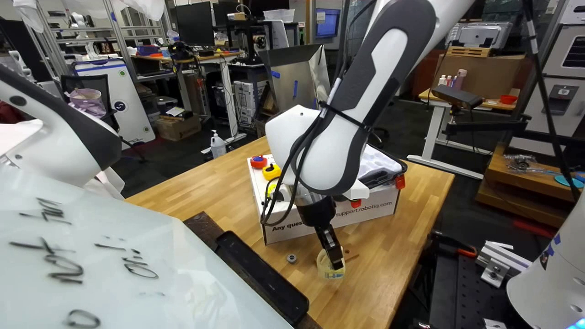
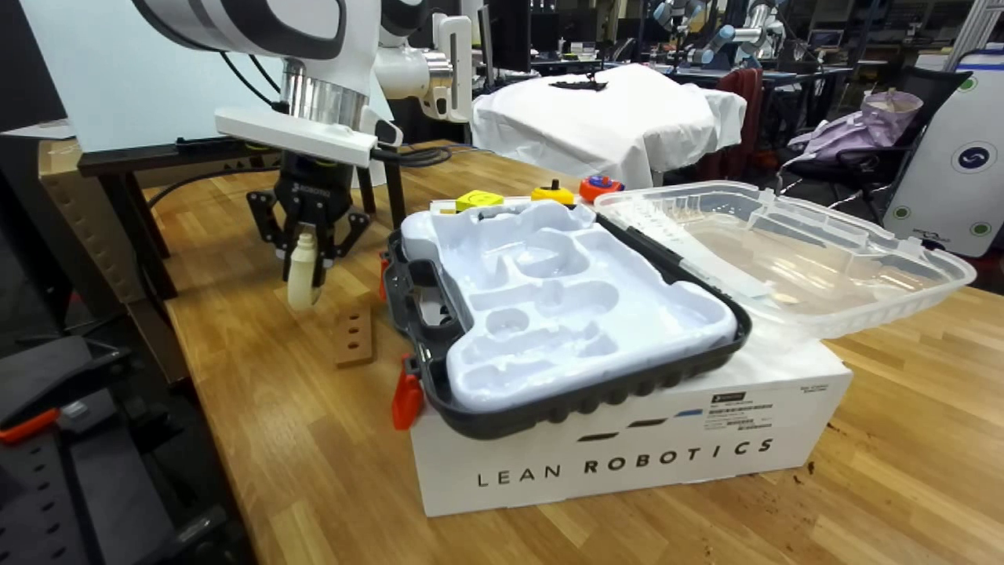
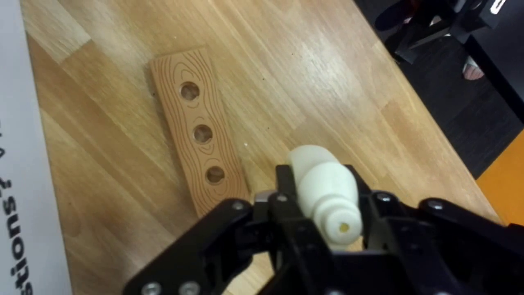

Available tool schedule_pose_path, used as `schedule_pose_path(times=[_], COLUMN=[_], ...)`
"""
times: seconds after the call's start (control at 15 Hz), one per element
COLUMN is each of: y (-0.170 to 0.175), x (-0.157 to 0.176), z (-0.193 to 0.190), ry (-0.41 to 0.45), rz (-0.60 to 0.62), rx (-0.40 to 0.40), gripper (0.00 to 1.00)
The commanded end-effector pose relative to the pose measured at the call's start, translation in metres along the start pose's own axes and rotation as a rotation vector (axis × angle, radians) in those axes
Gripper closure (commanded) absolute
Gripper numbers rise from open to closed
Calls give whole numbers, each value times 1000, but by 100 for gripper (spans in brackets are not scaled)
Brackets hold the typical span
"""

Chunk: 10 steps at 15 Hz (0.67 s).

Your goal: Move the white bottle on the table backwards

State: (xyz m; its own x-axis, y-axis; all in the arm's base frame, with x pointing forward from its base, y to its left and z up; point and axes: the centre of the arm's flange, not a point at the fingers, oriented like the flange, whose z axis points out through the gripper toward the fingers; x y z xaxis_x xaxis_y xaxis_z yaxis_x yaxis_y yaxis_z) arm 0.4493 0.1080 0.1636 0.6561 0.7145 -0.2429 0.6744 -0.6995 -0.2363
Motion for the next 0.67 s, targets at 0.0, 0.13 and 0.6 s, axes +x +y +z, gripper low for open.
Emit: schedule_pose_path(times=[0.0, 0.13, 0.6], y=[-8, -11, -25], x=[-3, -3, -1], z=[-22, -34, -75], ry=[-16, -7, 63], rz=[39, 58, 126], rx=[-100, -131, -193], gripper=[92, 92, 92])
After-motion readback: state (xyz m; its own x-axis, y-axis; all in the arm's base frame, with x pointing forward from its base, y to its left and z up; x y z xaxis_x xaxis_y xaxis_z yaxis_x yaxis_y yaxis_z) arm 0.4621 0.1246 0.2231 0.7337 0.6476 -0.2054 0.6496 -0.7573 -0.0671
